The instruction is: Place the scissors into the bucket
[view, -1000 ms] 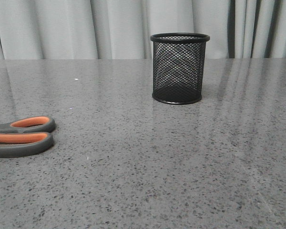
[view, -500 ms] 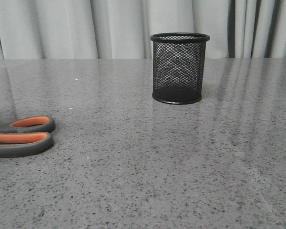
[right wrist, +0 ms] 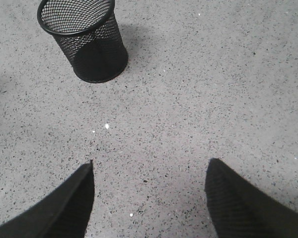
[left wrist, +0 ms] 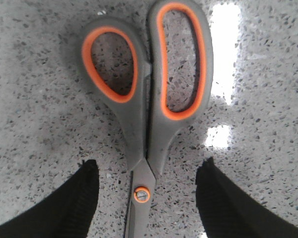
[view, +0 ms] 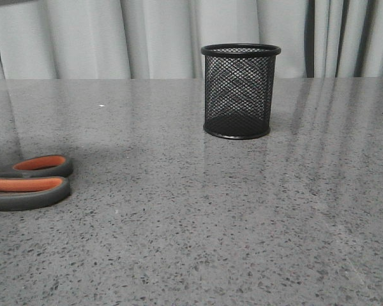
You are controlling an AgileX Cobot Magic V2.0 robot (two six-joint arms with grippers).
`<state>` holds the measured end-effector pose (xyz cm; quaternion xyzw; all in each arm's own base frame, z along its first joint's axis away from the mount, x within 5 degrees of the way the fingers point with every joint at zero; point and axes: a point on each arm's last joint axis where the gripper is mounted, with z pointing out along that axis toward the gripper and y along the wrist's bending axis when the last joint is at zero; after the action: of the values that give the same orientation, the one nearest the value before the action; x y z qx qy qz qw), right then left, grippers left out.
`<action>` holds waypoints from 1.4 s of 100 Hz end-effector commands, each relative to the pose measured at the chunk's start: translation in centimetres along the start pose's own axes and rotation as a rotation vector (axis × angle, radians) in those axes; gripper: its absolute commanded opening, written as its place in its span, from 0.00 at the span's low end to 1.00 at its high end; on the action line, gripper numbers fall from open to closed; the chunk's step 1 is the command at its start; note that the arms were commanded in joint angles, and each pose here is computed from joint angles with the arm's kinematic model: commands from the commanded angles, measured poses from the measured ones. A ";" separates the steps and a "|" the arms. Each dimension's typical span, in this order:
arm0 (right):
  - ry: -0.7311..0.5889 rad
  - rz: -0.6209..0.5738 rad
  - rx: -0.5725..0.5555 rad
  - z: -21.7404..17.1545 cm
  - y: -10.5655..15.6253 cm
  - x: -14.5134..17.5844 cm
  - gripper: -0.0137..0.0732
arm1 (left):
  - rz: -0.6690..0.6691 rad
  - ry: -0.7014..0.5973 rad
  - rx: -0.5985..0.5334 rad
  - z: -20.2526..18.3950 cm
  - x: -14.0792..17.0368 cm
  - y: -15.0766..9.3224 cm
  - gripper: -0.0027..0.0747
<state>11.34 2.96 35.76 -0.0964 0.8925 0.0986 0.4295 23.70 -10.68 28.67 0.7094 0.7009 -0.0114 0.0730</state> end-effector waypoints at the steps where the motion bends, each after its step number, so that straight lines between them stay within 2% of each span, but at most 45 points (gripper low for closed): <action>1: -0.077 -0.016 0.011 -0.5 0.0 -1.2 0.65 | 0.035 -0.016 -0.008 -1.1 -0.4 -0.1 0.55; 57: -0.076 -0.025 0.011 -0.5 0.0 -1.2 0.65 | 0.039 -0.004 0.092 2.2 -0.5 1.6 0.55; 93: -0.076 -0.025 0.011 -0.5 0.0 -1.2 0.65 | 0.026 -0.021 0.065 2.3 -0.3 2.1 0.54; 100: -0.076 -0.025 0.011 -0.5 0.0 -1.2 0.65 | 0.022 -0.020 0.066 2.3 -0.1 2.1 0.50; 107: -0.076 -0.025 0.011 -0.5 0.0 -1.2 0.65 | 0.023 -0.020 0.066 2.3 -0.1 2.1 0.39; 124: -0.076 -0.025 0.011 -0.5 0.0 -1.2 0.65 | 0.023 -0.020 0.066 2.3 -0.1 2.1 0.01; 140: -0.075 -0.025 0.011 -0.5 0.0 -1.2 0.65 | 0.039 0.001 0.036 1.3 0.0 2.2 0.01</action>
<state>11.32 2.95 35.72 -0.1000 0.8932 0.0963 0.4276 26.16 -11.04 25.50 0.7206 0.6911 -0.0416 0.0371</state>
